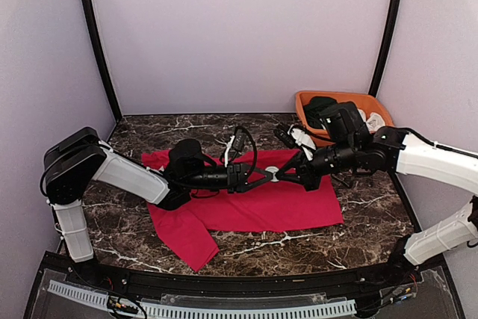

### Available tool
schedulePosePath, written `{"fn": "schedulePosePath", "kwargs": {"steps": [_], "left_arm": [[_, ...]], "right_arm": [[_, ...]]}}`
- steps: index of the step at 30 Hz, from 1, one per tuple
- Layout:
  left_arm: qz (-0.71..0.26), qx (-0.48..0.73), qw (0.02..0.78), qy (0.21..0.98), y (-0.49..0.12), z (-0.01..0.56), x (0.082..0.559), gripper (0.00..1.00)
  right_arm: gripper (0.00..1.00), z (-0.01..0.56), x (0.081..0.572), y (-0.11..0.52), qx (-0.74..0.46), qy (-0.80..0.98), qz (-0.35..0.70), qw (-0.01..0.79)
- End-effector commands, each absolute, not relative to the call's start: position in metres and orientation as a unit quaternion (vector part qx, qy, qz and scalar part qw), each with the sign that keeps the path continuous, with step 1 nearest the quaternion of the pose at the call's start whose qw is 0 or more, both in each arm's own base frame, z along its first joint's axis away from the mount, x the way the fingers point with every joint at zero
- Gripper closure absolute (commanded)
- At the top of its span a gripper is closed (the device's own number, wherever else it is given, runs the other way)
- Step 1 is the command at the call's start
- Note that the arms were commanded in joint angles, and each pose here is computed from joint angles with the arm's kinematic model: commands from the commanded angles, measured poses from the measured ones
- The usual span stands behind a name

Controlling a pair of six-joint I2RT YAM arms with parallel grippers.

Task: Pin the brooch onto the clothing
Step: Open the brooch at the center of the board.

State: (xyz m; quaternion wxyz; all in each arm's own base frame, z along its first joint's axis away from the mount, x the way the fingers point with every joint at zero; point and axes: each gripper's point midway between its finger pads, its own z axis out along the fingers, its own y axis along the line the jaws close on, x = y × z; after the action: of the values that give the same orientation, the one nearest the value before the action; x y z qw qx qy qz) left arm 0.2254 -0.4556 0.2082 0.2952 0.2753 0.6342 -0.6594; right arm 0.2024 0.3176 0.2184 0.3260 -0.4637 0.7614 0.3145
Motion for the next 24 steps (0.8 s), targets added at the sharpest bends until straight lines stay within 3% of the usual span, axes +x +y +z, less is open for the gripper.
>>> {"fn": "schedulePosePath", "kwargs": {"steps": [1,5,10,17,24], "left_arm": [[-0.67,0.288,0.29,0.62,-0.462,0.217,0.218,0.82],[-0.672,0.287,0.287,0.619,-0.463,0.215,0.218,0.96],[-0.652,0.279,0.274,0.65,-0.469,0.201,0.225,0.99],[-0.645,0.275,0.285,0.653,-0.471,0.204,0.226,0.65],[-0.671,0.275,0.306,0.617,-0.446,0.223,0.209,0.49]], "right_arm": [[1.0,0.221,0.202,0.315,-0.467,0.758,0.305,0.339],[1.0,0.22,0.201,0.313,-0.47,0.756,0.301,0.342],[1.0,0.216,0.202,0.313,-0.469,0.762,0.285,0.344],[1.0,0.202,0.204,0.319,-0.468,0.774,0.271,0.331],[1.0,0.197,0.204,0.309,-0.46,0.779,0.269,0.33]]}}
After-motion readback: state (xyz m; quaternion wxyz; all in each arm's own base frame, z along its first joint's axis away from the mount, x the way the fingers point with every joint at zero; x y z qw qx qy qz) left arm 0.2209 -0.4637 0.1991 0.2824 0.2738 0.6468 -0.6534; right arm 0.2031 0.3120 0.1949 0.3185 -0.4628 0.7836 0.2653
